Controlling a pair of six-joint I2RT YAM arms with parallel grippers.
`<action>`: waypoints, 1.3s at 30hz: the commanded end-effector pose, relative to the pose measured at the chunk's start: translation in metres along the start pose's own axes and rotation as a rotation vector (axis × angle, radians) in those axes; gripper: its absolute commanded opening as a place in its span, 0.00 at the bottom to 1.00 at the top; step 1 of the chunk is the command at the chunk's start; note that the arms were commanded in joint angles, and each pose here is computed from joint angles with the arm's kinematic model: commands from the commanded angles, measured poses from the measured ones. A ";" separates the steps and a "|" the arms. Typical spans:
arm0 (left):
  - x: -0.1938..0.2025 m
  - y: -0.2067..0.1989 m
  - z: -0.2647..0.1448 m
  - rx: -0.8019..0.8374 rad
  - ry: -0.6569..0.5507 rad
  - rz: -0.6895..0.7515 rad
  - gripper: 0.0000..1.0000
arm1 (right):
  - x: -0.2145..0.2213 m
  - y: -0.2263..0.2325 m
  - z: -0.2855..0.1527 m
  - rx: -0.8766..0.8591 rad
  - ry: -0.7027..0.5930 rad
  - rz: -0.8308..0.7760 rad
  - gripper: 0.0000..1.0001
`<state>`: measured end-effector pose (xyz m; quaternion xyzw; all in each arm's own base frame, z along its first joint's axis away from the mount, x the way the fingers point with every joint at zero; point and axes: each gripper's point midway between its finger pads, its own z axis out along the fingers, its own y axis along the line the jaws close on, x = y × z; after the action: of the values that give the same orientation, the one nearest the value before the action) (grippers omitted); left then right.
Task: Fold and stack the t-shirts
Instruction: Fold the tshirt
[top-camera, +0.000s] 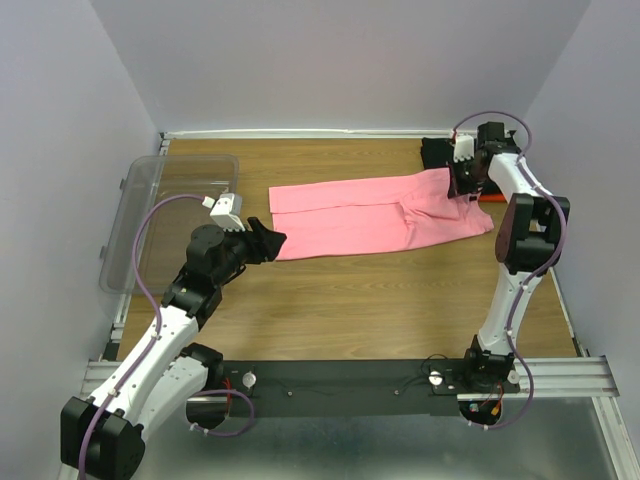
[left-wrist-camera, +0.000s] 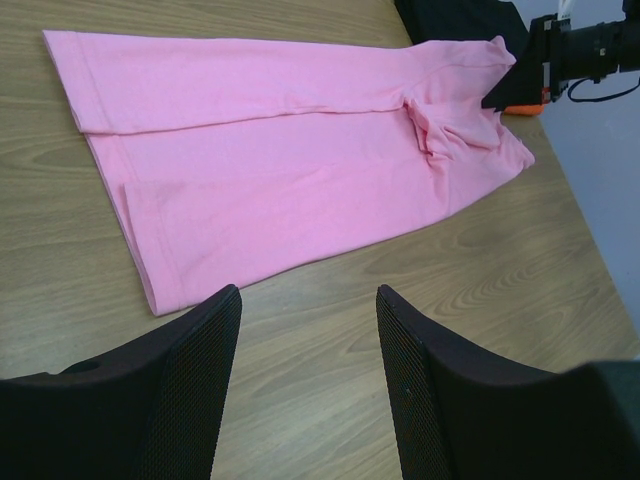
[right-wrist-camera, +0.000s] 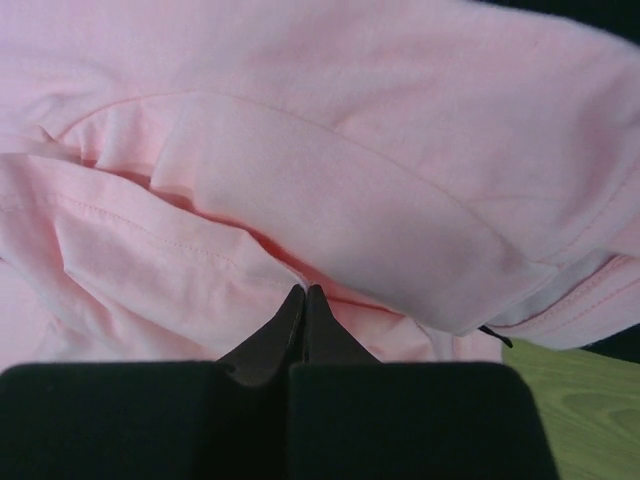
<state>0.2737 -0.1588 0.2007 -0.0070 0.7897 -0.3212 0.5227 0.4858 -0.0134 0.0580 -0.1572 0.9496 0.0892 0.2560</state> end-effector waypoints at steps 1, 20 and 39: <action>0.001 0.000 0.001 0.012 -0.001 0.017 0.65 | -0.038 0.005 -0.021 0.002 -0.096 -0.062 0.02; 0.003 0.003 0.003 0.000 0.010 0.013 0.65 | -0.079 0.016 0.003 0.061 -0.106 -0.195 0.02; 0.003 0.004 0.003 -0.004 0.008 0.013 0.65 | -0.094 0.030 0.021 0.100 -0.097 -0.268 0.18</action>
<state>0.2751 -0.1593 0.1956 -0.0080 0.7949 -0.3187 0.5162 0.5543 0.0508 0.0988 -0.2672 0.9061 0.0390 0.3257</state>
